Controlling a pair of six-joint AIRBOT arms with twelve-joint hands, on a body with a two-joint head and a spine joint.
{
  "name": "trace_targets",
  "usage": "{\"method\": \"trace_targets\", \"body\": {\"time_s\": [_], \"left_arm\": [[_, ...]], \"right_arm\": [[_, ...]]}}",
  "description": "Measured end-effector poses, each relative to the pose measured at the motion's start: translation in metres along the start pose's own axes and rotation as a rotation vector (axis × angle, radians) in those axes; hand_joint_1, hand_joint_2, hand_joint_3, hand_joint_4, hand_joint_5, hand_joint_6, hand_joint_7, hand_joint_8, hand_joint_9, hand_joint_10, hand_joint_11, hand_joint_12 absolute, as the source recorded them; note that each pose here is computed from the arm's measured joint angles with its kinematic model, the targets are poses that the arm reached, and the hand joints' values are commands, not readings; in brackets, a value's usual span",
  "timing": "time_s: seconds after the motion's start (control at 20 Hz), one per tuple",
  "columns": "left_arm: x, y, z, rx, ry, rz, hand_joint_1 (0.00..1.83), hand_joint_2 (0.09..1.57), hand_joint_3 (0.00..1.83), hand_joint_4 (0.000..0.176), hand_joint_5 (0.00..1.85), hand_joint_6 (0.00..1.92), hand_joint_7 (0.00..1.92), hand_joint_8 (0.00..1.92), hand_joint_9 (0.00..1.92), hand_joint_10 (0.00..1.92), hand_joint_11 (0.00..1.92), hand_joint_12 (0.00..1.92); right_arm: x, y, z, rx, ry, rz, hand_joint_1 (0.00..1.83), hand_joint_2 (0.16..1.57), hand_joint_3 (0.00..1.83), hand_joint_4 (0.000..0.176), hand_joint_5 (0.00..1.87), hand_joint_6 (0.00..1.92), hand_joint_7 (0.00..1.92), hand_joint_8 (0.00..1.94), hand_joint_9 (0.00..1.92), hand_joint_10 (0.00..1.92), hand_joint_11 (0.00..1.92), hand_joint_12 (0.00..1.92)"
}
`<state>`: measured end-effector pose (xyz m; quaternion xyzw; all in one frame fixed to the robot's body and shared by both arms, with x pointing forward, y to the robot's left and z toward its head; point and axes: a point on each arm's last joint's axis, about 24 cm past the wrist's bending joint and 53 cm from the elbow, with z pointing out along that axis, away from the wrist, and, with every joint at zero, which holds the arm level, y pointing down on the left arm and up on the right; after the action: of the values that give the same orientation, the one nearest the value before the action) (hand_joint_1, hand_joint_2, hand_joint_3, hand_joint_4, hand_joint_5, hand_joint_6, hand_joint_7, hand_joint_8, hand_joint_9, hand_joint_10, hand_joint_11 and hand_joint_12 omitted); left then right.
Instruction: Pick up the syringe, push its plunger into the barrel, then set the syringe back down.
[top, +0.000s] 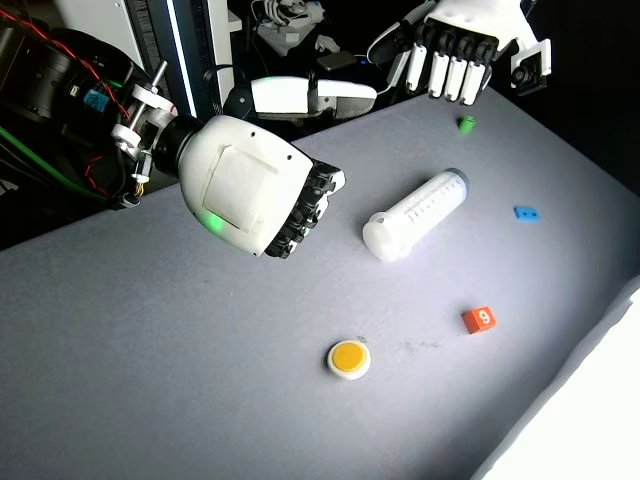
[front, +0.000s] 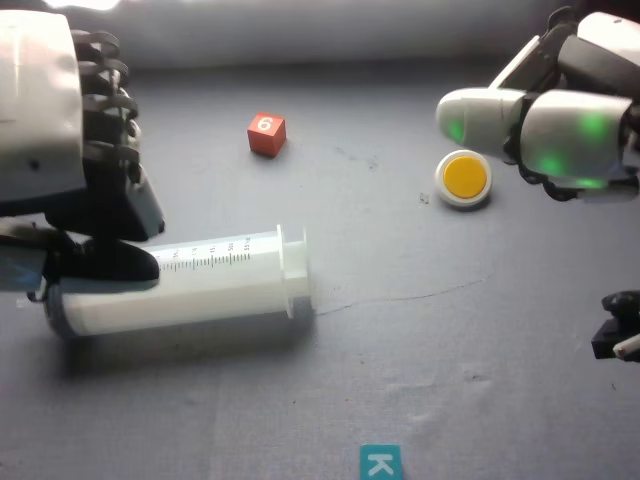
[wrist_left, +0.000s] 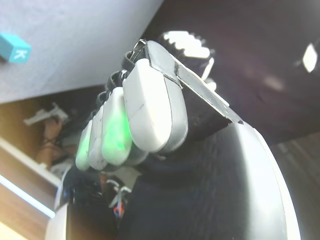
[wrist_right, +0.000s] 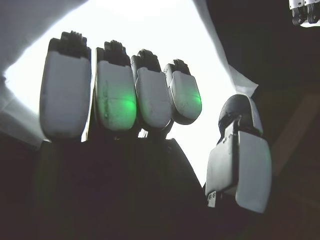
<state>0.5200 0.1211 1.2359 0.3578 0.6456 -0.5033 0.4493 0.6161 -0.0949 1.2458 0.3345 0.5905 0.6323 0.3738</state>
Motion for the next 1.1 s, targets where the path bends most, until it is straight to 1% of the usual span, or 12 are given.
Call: {"method": "trace_targets", "body": {"time_s": [0.05, 0.2, 0.45, 0.5, 0.6, 0.75, 0.8, 0.9, 0.95, 1.0, 1.05, 1.1], "left_arm": [[-0.001, 0.001, -0.001, -0.004, -0.005, -0.001, 1.19, 1.43, 0.12, 0.176, 1.59, 1.92, 1.66, 1.92, 1.75, 1.92, 1.8, 1.92], [0.0, -0.001, 0.001, 0.0, -0.002, -0.001, 1.1, 1.42, 0.14, 0.174, 1.62, 1.92, 1.67, 1.92, 1.75, 1.92, 1.81, 1.92], [0.0, -0.002, -0.007, 0.033, 0.011, 0.022, 1.13, 1.38, 0.19, 0.176, 1.61, 1.92, 1.67, 1.92, 1.74, 1.92, 1.81, 1.92], [0.001, -0.004, -0.007, 0.043, 0.013, 0.009, 1.17, 1.28, 0.35, 0.168, 1.6, 1.92, 1.67, 1.92, 1.73, 1.92, 1.76, 1.92], [-0.004, -0.009, -0.005, 0.058, -0.008, -0.036, 1.14, 1.22, 0.46, 0.145, 1.55, 1.92, 1.63, 1.92, 1.7, 1.92, 1.7, 1.92], [-0.002, -0.012, -0.007, 0.075, -0.001, -0.002, 1.17, 1.2, 0.45, 0.111, 1.57, 1.92, 1.66, 1.92, 1.71, 1.92, 1.67, 1.92], [-0.002, -0.011, -0.01, 0.078, -0.002, 0.021, 1.18, 1.18, 0.47, 0.066, 1.59, 1.92, 1.66, 1.92, 1.7, 1.92, 1.67, 1.92], [-0.004, -0.009, -0.011, 0.068, -0.011, 0.027, 1.22, 1.18, 0.47, 0.067, 1.61, 1.92, 1.67, 1.92, 1.72, 1.92, 1.71, 1.92], [-0.006, -0.012, -0.01, 0.077, -0.024, 0.015, 1.15, 1.22, 0.44, 0.132, 1.63, 1.92, 1.68, 1.92, 1.72, 1.92, 1.72, 1.92], [-0.006, -0.014, -0.008, 0.083, -0.024, 0.013, 1.15, 1.22, 0.44, 0.132, 1.63, 1.92, 1.68, 1.92, 1.72, 1.92, 1.72, 1.92], [-0.004, -0.02, -0.008, 0.105, -0.018, 0.012, 1.15, 1.22, 0.4, 0.174, 1.64, 1.92, 1.69, 1.92, 1.73, 1.92, 1.74, 1.92], [-0.003, -0.02, -0.008, 0.106, -0.017, 0.011, 1.15, 1.2, 0.4, 0.169, 1.66, 1.92, 1.69, 1.92, 1.73, 1.92, 1.75, 1.92]], "right_arm": [[0.001, 0.0, 0.0, 0.001, 0.001, 0.001, 1.13, 1.4, 0.03, 0.176, 1.45, 1.92, 1.61, 1.94, 1.71, 1.92, 1.89, 1.92], [0.002, 0.001, 0.0, -0.003, 0.005, -0.002, 1.12, 1.41, 0.02, 0.17, 1.46, 1.92, 1.59, 1.94, 1.67, 1.92, 1.85, 1.92], [0.002, 0.001, 0.0, -0.002, 0.005, -0.002, 1.1, 1.41, 0.01, 0.161, 1.44, 1.92, 1.59, 1.94, 1.67, 1.92, 1.83, 1.92], [0.002, 0.001, 0.0, -0.003, 0.005, -0.002, 1.12, 1.4, 0.01, 0.159, 1.48, 1.92, 1.6, 1.94, 1.69, 1.92, 1.85, 1.92], [0.003, 0.001, 0.0, -0.004, 0.007, -0.004, 1.1, 1.41, 0.01, 0.155, 1.5, 1.92, 1.61, 1.94, 1.69, 1.92, 1.85, 1.92], [0.003, 0.001, 0.0, -0.004, 0.008, -0.005, 1.11, 1.42, 0.01, 0.147, 1.46, 1.92, 1.6, 1.94, 1.68, 1.92, 1.84, 1.92], [0.003, 0.002, 0.0, -0.006, 0.01, -0.008, 1.09, 1.42, 0.01, 0.137, 1.47, 1.92, 1.59, 1.94, 1.67, 1.92, 1.83, 1.92], [0.005, 0.003, 0.0, -0.011, 0.016, -0.018, 1.09, 1.43, 0.01, 0.129, 1.49, 1.92, 1.61, 1.94, 1.69, 1.92, 1.85, 1.92], [0.008, 0.005, -0.001, -0.019, 0.028, -0.036, 1.12, 1.41, 0.0, 0.133, 1.5, 1.92, 1.61, 1.94, 1.71, 1.92, 1.86, 1.92], [0.009, 0.005, -0.001, -0.023, 0.032, -0.042, 1.12, 1.41, 0.0, 0.133, 1.5, 1.92, 1.61, 1.94, 1.71, 1.92, 1.86, 1.92], [0.011, 0.006, -0.001, -0.027, 0.039, -0.052, 1.14, 1.4, 0.0, 0.147, 1.49, 1.92, 1.6, 1.94, 1.7, 1.92, 1.86, 1.92], [0.011, 0.007, -0.001, -0.03, 0.042, -0.058, 1.15, 1.39, 0.0, 0.142, 1.5, 1.92, 1.6, 1.94, 1.7, 1.92, 1.85, 1.92]]}}
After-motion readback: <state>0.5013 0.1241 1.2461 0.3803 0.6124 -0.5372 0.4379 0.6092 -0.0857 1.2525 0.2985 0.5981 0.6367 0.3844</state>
